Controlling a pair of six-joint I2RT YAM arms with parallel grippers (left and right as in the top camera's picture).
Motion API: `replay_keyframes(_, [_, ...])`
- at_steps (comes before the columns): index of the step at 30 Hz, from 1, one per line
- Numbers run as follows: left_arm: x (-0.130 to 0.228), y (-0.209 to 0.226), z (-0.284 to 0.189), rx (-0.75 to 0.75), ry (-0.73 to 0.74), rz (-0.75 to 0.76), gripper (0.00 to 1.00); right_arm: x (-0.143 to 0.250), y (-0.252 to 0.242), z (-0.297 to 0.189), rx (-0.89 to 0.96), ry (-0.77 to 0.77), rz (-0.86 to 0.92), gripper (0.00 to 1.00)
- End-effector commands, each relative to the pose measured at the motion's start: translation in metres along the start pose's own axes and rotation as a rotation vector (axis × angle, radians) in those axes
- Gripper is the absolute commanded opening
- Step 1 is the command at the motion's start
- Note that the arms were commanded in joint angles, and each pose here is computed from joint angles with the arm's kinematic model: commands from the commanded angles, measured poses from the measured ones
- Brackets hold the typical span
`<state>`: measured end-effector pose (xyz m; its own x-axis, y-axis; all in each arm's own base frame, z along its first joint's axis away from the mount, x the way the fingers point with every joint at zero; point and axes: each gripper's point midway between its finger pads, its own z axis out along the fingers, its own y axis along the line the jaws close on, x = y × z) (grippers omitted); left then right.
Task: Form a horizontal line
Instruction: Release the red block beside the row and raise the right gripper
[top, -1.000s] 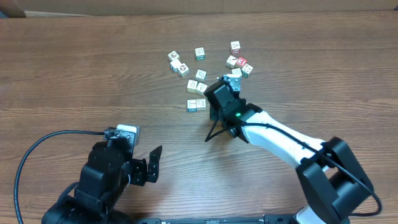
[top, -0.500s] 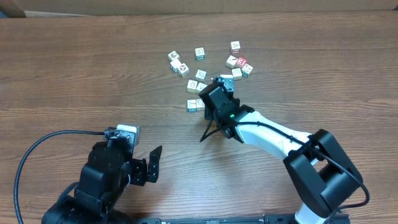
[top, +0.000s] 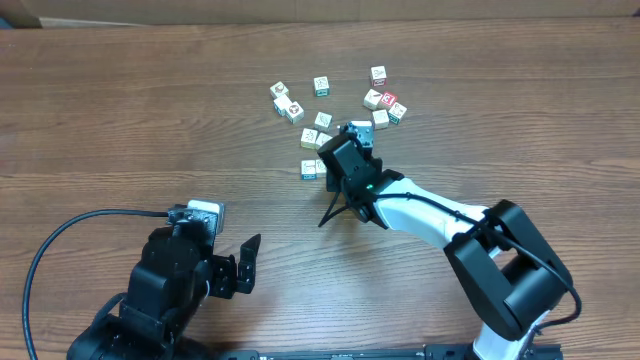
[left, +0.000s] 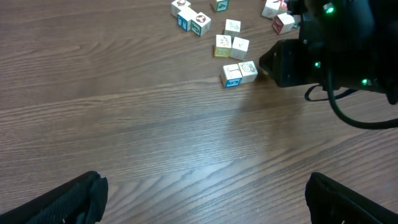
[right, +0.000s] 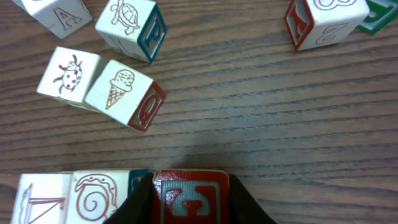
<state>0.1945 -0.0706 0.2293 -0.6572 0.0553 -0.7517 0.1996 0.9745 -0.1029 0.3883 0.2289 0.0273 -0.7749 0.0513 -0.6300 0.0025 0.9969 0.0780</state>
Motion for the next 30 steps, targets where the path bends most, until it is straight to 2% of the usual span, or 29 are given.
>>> replay_keyframes(1, [0.0002,0.0011,-0.0006,-0.007,-0.007,-0.01,1.0,0.004,0.0,0.0047,0.008,-0.001,-0.021,0.2])
replay_keyframes(18, [0.0002,0.0011,-0.0006,-0.007,-0.007,-0.01,1.0,0.0106,0.0041,0.0121,-0.011,0.016,-0.024,0.25])
replay_keyframes(30, [0.0002,0.0011,-0.0006,-0.007,-0.007,-0.01,1.0,0.01,0.0062,0.012,-0.022,0.015,-0.021,0.36])
